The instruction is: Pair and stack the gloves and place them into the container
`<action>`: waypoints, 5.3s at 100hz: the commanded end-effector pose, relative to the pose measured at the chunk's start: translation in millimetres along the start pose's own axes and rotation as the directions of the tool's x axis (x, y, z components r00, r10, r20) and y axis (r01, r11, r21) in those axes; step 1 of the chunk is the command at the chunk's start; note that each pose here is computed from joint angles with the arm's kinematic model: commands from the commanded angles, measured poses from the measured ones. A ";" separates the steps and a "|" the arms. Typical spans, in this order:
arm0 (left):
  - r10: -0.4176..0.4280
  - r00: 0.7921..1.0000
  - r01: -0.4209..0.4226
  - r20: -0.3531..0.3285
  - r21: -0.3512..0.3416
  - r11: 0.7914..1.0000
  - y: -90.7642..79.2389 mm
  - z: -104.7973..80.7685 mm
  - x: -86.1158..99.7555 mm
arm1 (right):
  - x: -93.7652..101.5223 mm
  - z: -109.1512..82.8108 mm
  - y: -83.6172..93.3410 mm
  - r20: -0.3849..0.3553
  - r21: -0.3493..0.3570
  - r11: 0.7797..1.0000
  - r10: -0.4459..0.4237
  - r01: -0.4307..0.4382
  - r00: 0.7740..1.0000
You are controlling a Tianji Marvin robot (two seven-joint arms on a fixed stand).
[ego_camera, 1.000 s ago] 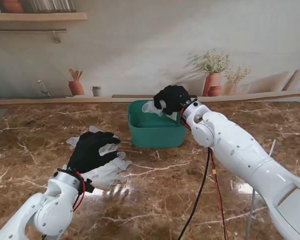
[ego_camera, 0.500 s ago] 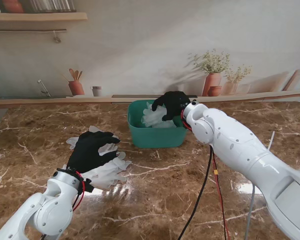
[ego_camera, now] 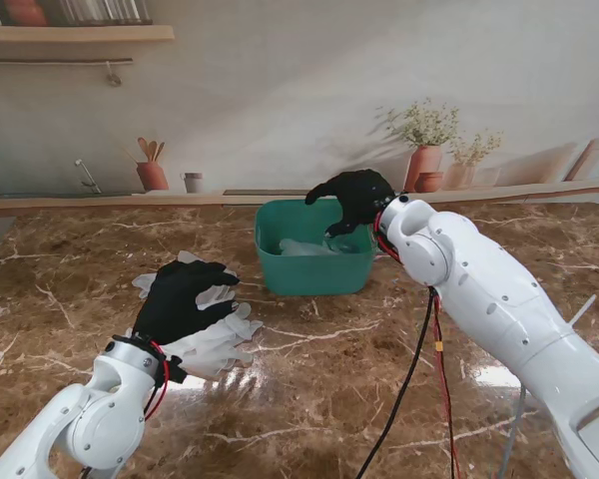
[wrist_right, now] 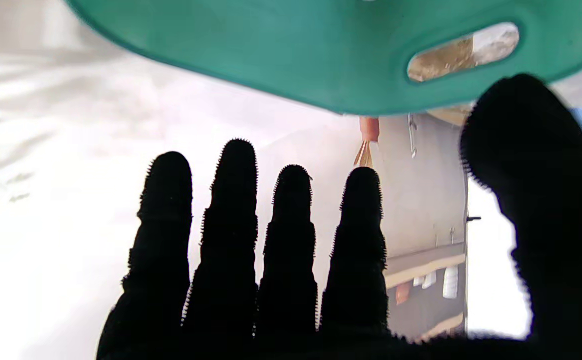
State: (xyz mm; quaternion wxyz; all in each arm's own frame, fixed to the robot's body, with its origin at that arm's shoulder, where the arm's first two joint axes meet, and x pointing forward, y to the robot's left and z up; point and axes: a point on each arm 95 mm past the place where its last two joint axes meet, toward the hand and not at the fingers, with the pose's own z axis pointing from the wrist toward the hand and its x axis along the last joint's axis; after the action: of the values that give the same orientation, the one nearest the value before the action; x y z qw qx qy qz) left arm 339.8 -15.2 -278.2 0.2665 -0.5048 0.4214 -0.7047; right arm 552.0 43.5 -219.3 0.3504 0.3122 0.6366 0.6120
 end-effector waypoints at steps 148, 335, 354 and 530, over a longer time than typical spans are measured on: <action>0.265 0.956 -0.290 -0.122 -0.510 0.810 -38.7 68.7 -86.2 | 55.4 -185.9 -94.9 0.094 0.121 0.951 0.275 -0.285 0.957; -0.102 0.993 0.119 0.065 -0.345 0.931 -11.9 50.4 -17.4 | 111.9 -182.0 -106.0 -0.066 -0.228 0.956 0.174 -0.184 0.983; -0.337 0.930 0.368 0.149 -0.371 0.853 -4.0 48.9 0.1 | 128.8 -183.4 -104.6 -0.143 -0.323 0.925 0.162 -0.201 0.976; -0.699 0.635 0.770 0.329 -0.345 0.538 22.8 44.1 43.3 | 173.5 -177.0 -100.4 -0.298 -0.605 0.742 0.125 -0.289 0.946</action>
State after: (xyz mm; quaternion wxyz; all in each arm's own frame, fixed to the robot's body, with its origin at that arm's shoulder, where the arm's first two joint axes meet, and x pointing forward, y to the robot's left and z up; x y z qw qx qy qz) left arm 363.9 -75.1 -265.6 -0.1496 -0.7259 0.3041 -0.5985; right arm 319.3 77.4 -330.0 0.2974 0.1615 0.3982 0.8526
